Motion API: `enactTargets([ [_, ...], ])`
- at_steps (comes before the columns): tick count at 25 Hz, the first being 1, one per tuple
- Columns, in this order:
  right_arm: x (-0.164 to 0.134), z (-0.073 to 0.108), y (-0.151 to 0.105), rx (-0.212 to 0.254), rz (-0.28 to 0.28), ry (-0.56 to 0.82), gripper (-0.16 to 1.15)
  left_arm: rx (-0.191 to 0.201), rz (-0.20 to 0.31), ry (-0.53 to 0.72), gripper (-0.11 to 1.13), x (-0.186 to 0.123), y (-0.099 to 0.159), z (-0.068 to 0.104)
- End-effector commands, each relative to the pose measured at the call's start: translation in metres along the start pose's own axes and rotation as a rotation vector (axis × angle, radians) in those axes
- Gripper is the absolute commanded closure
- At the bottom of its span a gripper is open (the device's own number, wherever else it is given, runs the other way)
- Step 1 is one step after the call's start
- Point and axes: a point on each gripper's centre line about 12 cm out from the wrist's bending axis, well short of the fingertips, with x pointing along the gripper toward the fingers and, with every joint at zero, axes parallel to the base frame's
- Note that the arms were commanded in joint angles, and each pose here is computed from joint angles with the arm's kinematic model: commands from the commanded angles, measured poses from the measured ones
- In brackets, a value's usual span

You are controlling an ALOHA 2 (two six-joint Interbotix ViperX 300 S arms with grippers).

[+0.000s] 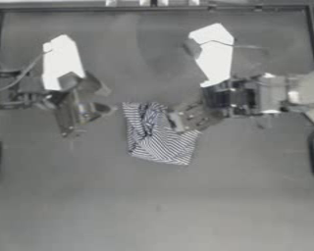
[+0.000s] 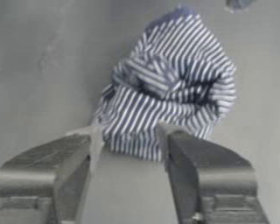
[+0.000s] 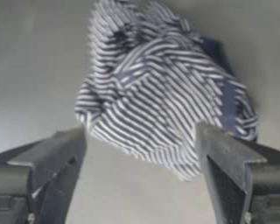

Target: Fold shirt

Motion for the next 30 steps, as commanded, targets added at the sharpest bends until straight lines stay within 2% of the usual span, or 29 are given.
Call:
enactTargets([
  [1,-0.015,-0.004,-0.012,-0.012,0.033,-0.025,0.00,0.031,-0.014,-0.017,0.17,0.014,-0.010,0.027],
  [3,-0.018,-0.006,-0.019,-0.019,0.027,-0.027,0.00,0.058,-0.019,-0.008,0.17,0.026,-0.015,0.034],
  [8,-0.024,-0.013,-0.035,-0.025,0.020,-0.041,0.00,0.096,-0.026,-0.014,0.17,0.044,-0.021,0.051],
  [14,-0.019,-0.024,-0.049,-0.022,0.032,-0.036,0.00,0.143,-0.031,0.004,0.17,0.074,-0.026,0.058],
  [18,-0.015,-0.026,-0.054,-0.024,0.036,-0.037,0.00,0.170,-0.035,0.039,0.17,0.097,-0.030,0.054],
  [21,-0.014,-0.027,-0.055,-0.039,0.030,-0.034,0.00,0.183,-0.035,0.074,0.17,0.110,-0.030,0.044],
  [30,-0.012,-0.028,-0.057,-0.049,0.030,-0.039,0.00,0.182,-0.028,0.156,0.18,0.121,-0.025,0.013],
])
